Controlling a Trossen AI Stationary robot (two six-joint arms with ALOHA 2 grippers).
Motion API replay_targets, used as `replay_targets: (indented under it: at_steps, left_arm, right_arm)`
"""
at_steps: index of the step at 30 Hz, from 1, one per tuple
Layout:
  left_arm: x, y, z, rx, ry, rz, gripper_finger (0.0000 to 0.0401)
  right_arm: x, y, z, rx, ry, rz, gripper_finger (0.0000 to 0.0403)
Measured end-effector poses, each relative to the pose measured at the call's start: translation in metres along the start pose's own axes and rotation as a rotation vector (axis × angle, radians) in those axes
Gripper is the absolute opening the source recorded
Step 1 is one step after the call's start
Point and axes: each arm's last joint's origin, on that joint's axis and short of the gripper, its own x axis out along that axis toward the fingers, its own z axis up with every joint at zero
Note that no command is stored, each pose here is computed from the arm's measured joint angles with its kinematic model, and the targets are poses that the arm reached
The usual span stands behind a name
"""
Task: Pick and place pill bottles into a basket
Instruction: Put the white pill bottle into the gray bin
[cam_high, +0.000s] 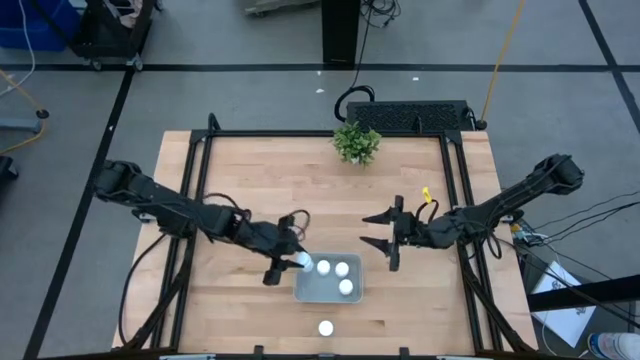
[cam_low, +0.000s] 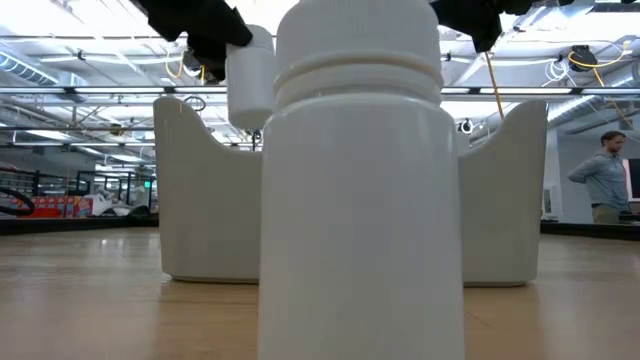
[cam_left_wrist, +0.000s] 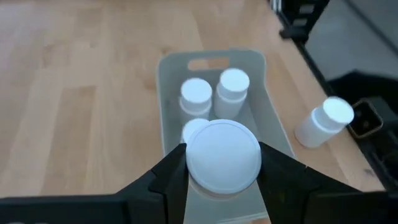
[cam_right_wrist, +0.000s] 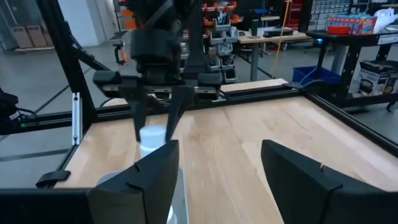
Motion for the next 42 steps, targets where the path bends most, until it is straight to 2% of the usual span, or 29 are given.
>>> replay_targets:
  at_steps: [4, 7, 10, 17, 23, 31, 33, 39, 42]
  left_arm:
    - [0.014, -0.007, 0.006, 0.023, 0.085, -0.005, 0.0171]
    - [0.028, -0.009, 0.002, 0.036, 0.122, -0.008, 0.0181]
    - [0.040, -0.011, -0.003, 0.038, 0.134, -0.013, 0.0174]
    - [0.059, -0.012, -0.017, 0.054, 0.197, 0.047, 0.0166]
    - [0.072, -0.011, -0.028, 0.056, 0.242, 0.065, 0.0194]
    - [0.074, -0.009, -0.029, 0.069, 0.244, 0.114, 0.0165]
    - [0.074, -0.009, -0.029, 0.068, 0.244, 0.115, 0.0177]
    - [0.073, -0.008, -0.031, 0.050, 0.267, 0.120, 0.0248]
    - [0.073, -0.008, -0.031, 0.047, 0.267, 0.121, 0.0266]
  right_arm:
    - [0.000, 0.000, 0.000, 0.000, 0.004, 0.001, 0.0221]
    - [-0.001, 0.001, -0.001, -0.003, 0.007, 0.005, 0.0221]
    - [-0.002, 0.003, -0.002, 0.000, 0.016, 0.013, 0.0221]
    - [-0.004, 0.006, -0.003, 0.000, 0.021, 0.031, 0.0221]
    - [-0.004, 0.006, -0.003, 0.000, 0.020, 0.031, 0.0221]
    - [-0.004, 0.006, -0.003, -0.002, 0.022, 0.030, 0.0221]
    - [-0.004, 0.006, -0.003, -0.002, 0.022, 0.030, 0.0221]
    - [-0.004, 0.006, -0.003, -0.001, 0.023, 0.030, 0.0221]
    - [-0.004, 0.006, -0.003, -0.001, 0.023, 0.030, 0.0221]
